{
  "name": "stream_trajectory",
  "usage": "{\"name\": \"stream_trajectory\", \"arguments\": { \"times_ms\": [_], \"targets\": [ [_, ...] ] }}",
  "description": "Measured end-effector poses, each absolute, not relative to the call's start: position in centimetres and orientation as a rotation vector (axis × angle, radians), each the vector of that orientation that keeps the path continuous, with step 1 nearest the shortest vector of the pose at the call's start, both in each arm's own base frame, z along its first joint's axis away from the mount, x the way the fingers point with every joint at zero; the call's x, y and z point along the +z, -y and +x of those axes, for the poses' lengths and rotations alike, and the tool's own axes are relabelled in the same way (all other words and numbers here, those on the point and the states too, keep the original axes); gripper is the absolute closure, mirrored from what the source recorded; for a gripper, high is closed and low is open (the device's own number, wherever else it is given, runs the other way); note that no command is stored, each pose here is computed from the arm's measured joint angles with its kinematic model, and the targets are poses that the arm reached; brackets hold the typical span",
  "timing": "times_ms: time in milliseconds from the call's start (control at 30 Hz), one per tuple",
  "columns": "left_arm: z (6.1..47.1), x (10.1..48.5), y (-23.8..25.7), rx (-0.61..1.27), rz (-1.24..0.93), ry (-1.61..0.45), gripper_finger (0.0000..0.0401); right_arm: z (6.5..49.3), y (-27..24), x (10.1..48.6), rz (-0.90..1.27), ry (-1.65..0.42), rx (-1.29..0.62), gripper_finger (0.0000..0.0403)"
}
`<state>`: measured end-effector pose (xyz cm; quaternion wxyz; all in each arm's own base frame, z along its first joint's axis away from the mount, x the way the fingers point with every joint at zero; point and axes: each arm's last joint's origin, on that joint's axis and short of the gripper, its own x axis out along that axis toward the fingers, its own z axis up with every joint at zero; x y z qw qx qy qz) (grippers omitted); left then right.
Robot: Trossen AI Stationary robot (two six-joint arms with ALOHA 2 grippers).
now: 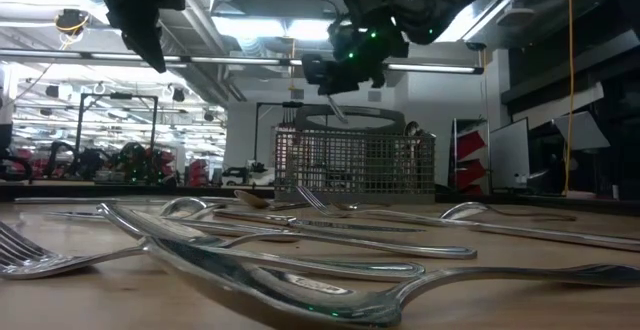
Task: Sort silverware
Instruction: Put the silver knife into the dishwasher utensil holder
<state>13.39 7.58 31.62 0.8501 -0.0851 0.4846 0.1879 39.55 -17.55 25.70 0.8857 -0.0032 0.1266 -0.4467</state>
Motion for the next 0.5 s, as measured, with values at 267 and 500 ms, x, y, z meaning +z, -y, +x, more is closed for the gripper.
{"name": "stream_trajectory", "arguments": {
  "times_ms": [267,500],
  "targets": [
    [13.4,31.6,-7.6,0.393,-0.174,-1.022,0.0286,40.1,17.6,24.3,-0.105,-0.343,-0.890,0.0368],
    [13.4,31.6,-7.6,0.393,-0.174,-1.022,0.0286,40.4,17.8,22.9,-0.154,-0.411,-0.877,0.0368]
  ]
}}
